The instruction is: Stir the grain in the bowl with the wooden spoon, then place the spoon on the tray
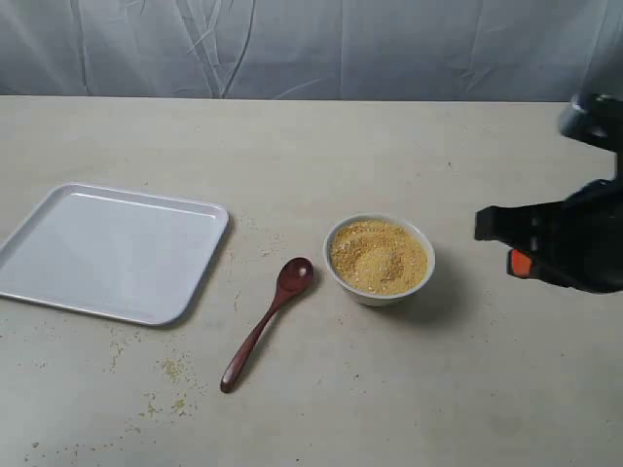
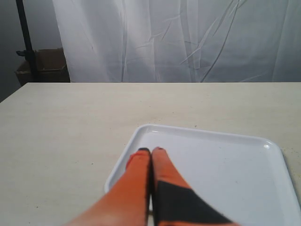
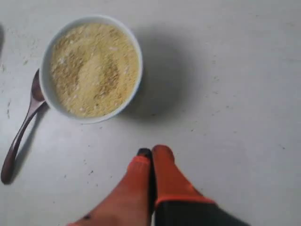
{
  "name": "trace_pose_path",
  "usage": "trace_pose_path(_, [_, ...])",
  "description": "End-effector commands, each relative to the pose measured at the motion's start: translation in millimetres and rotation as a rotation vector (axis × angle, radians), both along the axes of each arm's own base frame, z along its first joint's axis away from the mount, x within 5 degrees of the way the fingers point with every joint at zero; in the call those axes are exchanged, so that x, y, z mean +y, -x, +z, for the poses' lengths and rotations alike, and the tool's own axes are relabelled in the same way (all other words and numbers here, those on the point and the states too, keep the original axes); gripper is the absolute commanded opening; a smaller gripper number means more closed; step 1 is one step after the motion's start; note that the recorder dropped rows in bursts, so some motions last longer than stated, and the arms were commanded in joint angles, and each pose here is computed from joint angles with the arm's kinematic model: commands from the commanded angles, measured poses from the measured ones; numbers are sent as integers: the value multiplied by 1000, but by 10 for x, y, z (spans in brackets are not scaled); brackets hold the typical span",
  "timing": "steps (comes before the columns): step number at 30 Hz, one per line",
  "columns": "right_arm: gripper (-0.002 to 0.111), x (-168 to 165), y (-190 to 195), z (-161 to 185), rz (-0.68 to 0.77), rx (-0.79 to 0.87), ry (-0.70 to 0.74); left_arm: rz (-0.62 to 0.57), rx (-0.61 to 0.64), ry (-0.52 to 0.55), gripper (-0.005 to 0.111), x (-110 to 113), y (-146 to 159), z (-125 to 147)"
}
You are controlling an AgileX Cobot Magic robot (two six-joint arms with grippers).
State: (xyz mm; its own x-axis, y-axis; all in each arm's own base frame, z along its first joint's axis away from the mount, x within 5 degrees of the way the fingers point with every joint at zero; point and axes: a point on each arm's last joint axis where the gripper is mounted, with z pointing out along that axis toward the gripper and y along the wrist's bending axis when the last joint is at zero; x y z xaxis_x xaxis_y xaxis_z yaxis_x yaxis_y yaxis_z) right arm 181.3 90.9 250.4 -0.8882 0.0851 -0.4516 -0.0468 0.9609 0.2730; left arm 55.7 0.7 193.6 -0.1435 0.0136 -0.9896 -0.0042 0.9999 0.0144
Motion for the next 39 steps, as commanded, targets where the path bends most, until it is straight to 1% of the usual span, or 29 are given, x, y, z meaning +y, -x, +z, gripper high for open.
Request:
trace_pose_path(1, [-1,464,-94,3,57,43,60,1,-6,6,0,-1,1,-9])
trace_pose_path(6, [-1,1144,-131,-77,74,0,130,1,-6,6,0,-1,1,-9])
trace_pose_path(11, [-1,1880,-125,-318,111,28,139,1,-6,6,0,-1,1,-9])
trace_pose_path(14, [-1,2230,-74,-509,151,42,158,1,-6,6,0,-1,1,-9])
trace_pose_path(16, [-1,2373,-74,-626,99,57,149,1,-6,6,0,-1,1,-9])
trace_pose_path(20, [-1,2445,-88,-827,-131,79,129,1,-6,6,0,-1,1,-9])
trace_pose_path(23, [-1,2417,-94,-896,-243,78,143,1,-6,6,0,-1,1,-9])
trace_pose_path(26, [-1,2438,-100,-942,-247,80,131,0,-8,6,0,-1,1,-7])
trace_pose_path(31, [-1,2533,-114,-1037,-278,95,32,0,-8,6,0,-1,1,-7])
trace_pose_path(36, [-1,2523,-117,-1149,-293,103,70,0,-8,6,0,-1,1,-7])
trace_pose_path(39, [0,2541,-123,-1192,-287,101,63,0,-8,6,0,-1,1,-7])
